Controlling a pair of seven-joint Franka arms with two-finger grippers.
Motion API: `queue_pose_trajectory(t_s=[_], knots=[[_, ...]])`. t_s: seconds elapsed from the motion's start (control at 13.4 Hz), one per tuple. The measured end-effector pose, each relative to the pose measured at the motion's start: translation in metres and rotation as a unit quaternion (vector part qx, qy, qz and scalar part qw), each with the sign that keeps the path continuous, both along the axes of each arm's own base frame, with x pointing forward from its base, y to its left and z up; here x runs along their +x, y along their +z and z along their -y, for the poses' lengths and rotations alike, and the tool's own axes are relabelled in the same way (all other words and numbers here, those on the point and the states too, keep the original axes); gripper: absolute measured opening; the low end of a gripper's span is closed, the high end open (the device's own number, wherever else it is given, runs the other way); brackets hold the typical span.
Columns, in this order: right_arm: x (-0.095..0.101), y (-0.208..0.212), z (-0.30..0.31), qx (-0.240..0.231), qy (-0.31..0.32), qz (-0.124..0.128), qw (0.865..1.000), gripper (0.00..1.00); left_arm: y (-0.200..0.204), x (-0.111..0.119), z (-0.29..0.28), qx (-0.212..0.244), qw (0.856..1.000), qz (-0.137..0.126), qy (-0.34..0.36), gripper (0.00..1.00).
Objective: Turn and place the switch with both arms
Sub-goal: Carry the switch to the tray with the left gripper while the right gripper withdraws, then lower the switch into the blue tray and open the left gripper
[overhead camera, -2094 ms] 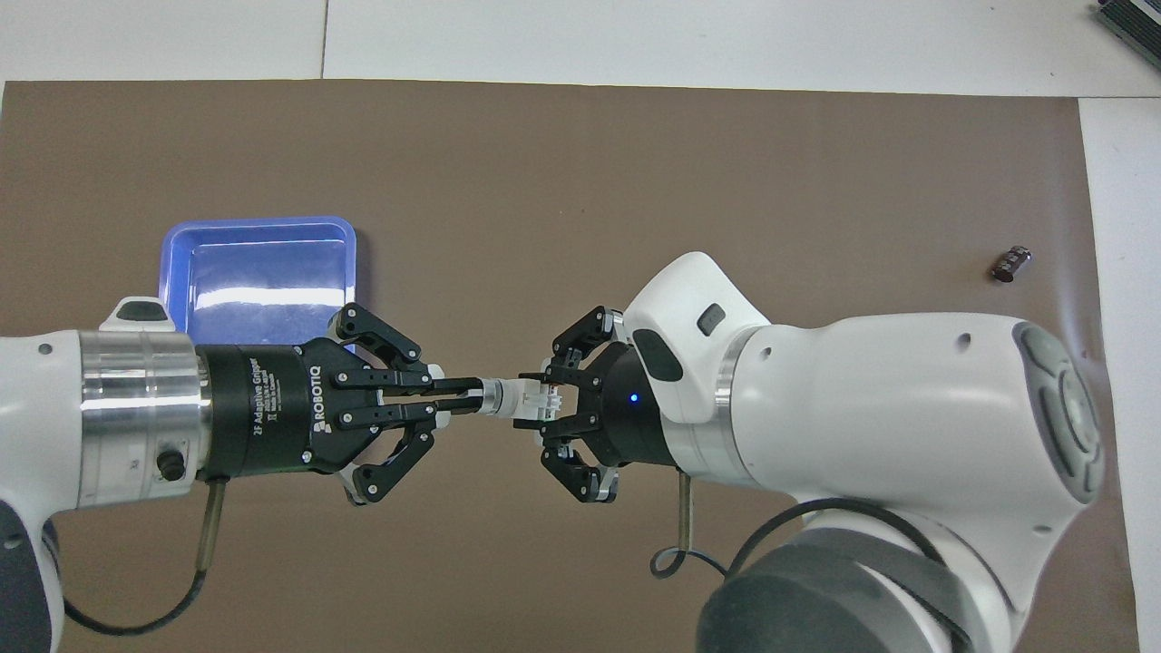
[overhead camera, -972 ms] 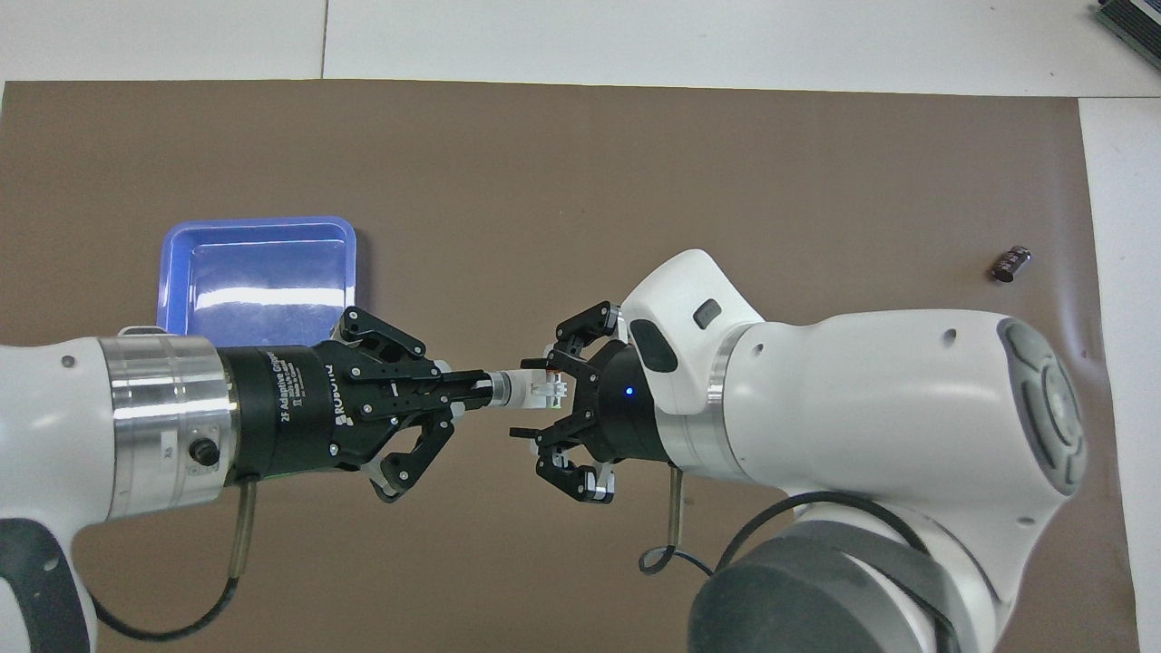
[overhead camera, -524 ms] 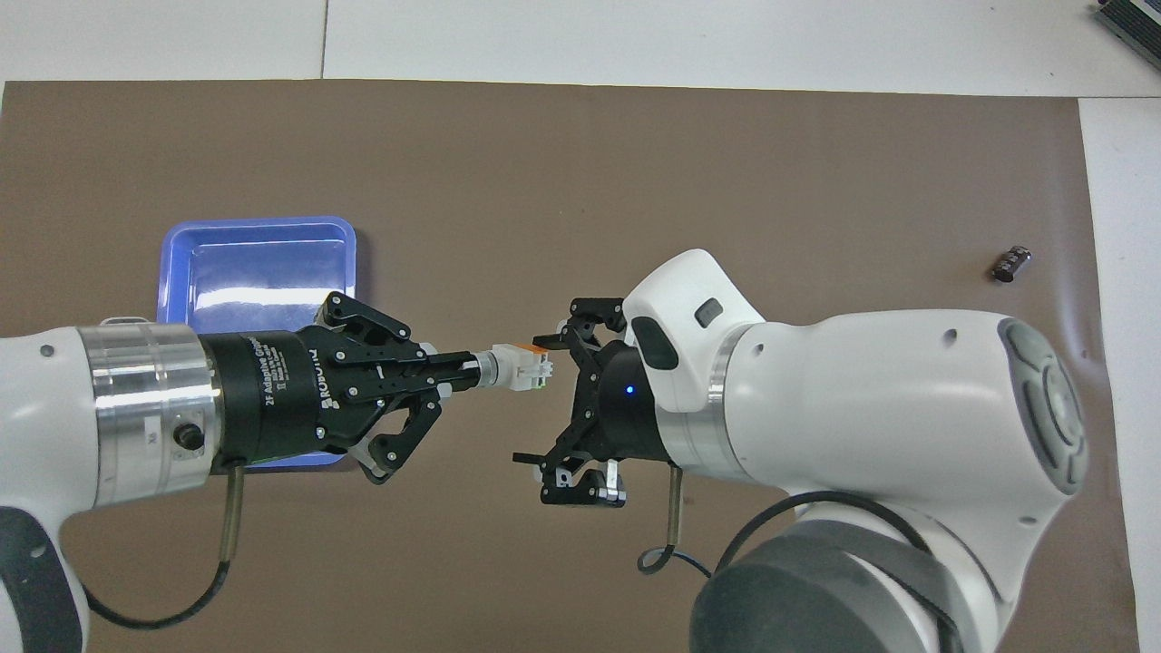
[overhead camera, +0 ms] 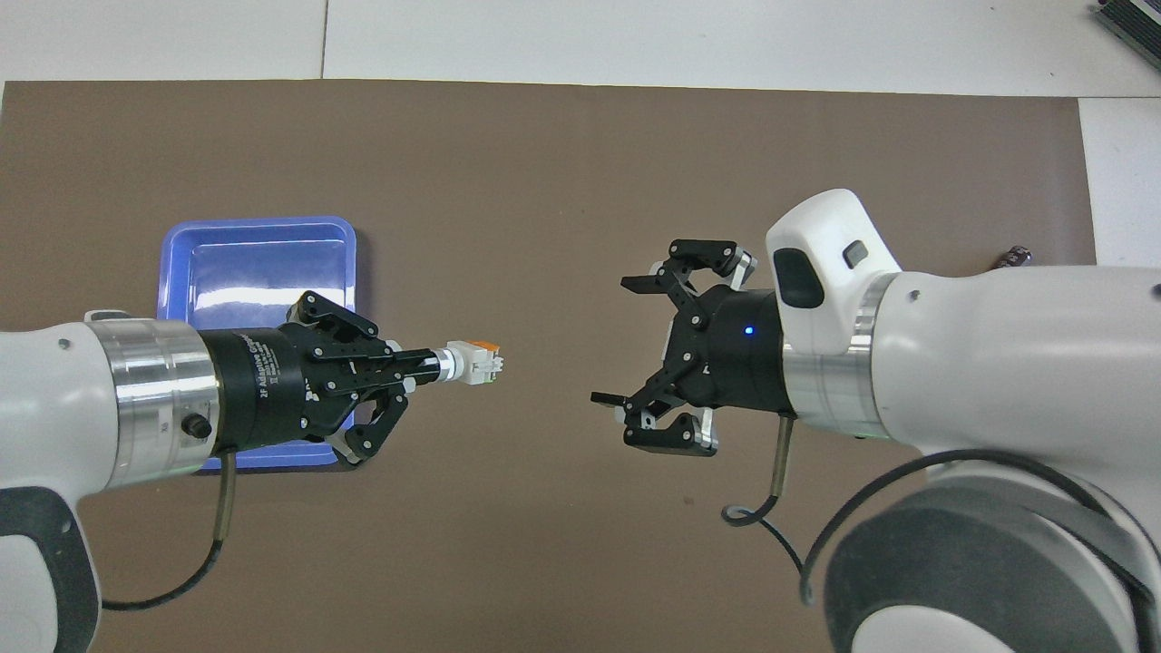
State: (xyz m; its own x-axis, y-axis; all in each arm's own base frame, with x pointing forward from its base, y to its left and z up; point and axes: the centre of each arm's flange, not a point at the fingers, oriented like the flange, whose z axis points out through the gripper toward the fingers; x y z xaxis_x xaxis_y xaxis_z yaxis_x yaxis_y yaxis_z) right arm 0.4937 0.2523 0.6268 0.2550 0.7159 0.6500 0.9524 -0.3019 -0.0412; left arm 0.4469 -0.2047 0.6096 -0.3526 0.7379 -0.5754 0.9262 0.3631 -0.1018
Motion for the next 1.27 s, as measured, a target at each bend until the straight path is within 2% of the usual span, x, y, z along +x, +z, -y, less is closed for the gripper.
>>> queue_pose_trajectory(t_s=[0.3,0.45,0.67,0.82,0.97,1.12,1.27], knots=[[0.015,-0.001,0.042,-0.1,-0.019,0.042,0.994,1.0,-0.044,0.009,-0.043,0.098,0.991,0.04,-0.079,0.1],[0.024,0.002,0.056,-0.134,-0.036,0.072,0.988,1.0,-0.058,0.013,-0.072,0.134,0.98,0.068,-0.13,0.1],[0.038,0.001,0.09,-0.157,-0.078,0.077,0.981,1.0,-0.08,0.016,-0.118,0.187,0.953,0.098,-0.218,0.1],[0.045,-0.001,0.112,-0.184,-0.119,0.069,0.973,1.0,-0.098,0.015,-0.131,0.226,0.928,0.108,-0.276,0.1],[0.047,-0.003,0.126,-0.217,-0.183,0.052,0.957,1.0,-0.111,0.02,-0.147,0.256,0.905,0.125,-0.316,0.1],[0.046,-0.008,0.136,-0.22,-0.264,0.002,0.939,1.0,-0.125,0.025,-0.167,0.296,0.875,0.121,-0.363,0.1],[0.046,-0.005,0.162,-0.218,-0.342,-0.04,0.913,1.0,-0.139,0.035,-0.174,0.323,0.845,0.124,-0.407,0.1]])
